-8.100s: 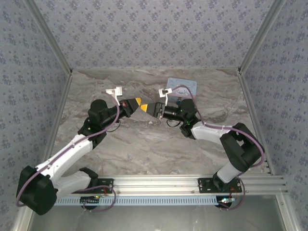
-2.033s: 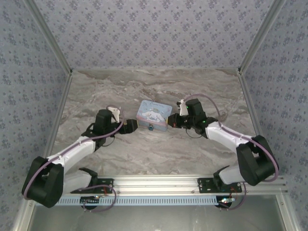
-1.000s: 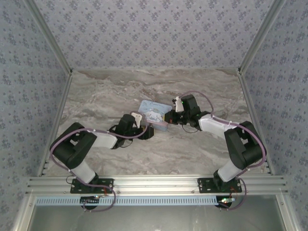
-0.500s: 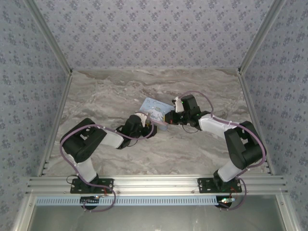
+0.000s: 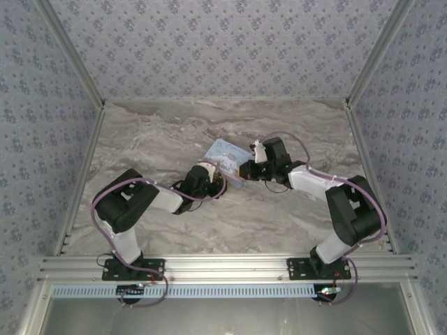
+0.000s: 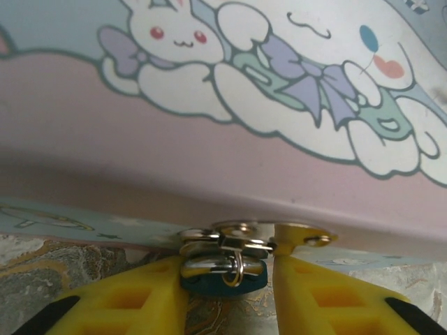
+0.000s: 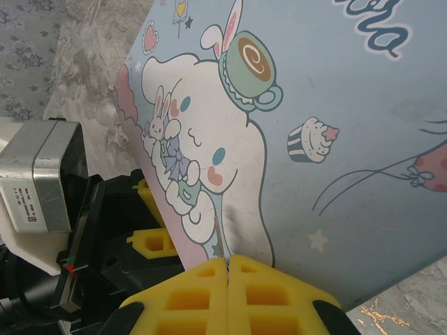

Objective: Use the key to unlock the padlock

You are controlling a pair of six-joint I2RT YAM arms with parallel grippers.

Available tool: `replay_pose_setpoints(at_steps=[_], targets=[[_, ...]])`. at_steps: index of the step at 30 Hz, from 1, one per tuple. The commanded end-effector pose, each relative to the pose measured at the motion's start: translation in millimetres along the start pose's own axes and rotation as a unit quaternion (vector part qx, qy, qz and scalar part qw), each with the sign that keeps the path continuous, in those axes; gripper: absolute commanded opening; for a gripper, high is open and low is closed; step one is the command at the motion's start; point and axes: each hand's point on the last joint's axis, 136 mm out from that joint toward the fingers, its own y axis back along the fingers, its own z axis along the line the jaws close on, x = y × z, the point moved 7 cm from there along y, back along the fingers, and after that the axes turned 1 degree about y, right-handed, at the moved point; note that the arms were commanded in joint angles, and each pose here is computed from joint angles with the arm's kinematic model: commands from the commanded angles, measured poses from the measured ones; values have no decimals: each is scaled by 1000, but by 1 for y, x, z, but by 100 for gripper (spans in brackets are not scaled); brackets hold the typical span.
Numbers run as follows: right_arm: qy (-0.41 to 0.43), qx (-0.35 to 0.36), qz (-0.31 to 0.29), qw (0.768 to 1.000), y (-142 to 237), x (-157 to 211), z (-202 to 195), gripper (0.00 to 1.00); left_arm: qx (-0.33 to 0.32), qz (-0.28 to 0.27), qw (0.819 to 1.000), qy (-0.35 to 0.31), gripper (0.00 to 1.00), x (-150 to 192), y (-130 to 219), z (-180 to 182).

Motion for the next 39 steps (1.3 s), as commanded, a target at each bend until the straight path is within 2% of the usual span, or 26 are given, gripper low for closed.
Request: replay_pose_setpoints(at_steps=[1,11,16,25,31,39], targets=[[-12,14,23,1000,-1,7,-6,0,-5,30,1000,3,31,10,-6,-1],[38,-3,-36,999,23,-12,16,0,5,17,1000,18,22,-2,3,-9],[68,-2,-57,996,37,-11,24,0,12,11,999,36,21,-8,9,-14],[114,17,-61,991,50,39,14,0,24,6,993,112,20,-21,26,-26],[168,24,-61,984,47,71,12,0,34,34,985,164,18,-25,31,-35],[224,15,-65,972,29,84,17,0,60,44,970,230,16,-32,34,-45]])
